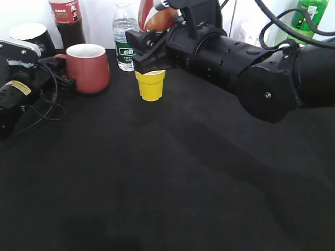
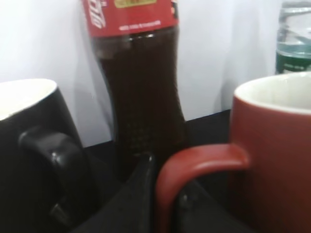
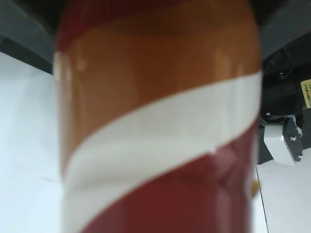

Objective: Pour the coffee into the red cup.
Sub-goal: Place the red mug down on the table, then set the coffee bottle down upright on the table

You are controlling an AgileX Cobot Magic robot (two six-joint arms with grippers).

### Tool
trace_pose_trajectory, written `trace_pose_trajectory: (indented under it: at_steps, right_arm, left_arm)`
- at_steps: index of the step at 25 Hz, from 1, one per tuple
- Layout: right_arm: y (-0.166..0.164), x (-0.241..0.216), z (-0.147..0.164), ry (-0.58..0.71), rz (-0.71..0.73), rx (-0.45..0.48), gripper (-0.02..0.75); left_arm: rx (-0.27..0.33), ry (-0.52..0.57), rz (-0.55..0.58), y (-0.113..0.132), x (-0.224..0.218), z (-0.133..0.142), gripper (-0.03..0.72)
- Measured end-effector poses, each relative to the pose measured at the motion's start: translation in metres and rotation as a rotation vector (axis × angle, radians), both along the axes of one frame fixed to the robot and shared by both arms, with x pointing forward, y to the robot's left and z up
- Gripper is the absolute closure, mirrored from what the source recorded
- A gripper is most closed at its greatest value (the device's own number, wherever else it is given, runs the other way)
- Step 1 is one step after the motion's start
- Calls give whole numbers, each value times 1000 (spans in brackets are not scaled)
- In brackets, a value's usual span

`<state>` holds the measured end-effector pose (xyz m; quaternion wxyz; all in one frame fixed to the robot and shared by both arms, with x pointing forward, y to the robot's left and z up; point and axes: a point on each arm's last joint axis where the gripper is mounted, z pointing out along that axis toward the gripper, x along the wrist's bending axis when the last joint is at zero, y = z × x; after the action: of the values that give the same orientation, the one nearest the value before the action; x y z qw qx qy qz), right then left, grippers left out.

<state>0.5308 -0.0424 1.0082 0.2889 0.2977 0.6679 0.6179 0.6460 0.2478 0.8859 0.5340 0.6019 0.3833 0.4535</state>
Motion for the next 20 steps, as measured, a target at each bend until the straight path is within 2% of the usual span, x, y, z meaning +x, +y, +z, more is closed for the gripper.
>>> trace_pose_trajectory:
  at_steps: [10, 17, 20]
  right_arm:
    - [0, 0, 0, 1, 0, -1, 210]
    - [0, 0, -3, 32, -5, -19, 210]
    - [-13, 8, -5, 70, -50, -36, 210]
  left_arm:
    - [-19, 21, 12, 2, -14, 1, 452]
    - [-28, 65, 26, 7, -50, 3, 447]
    - [-27, 73, 27, 9, -77, 20, 447]
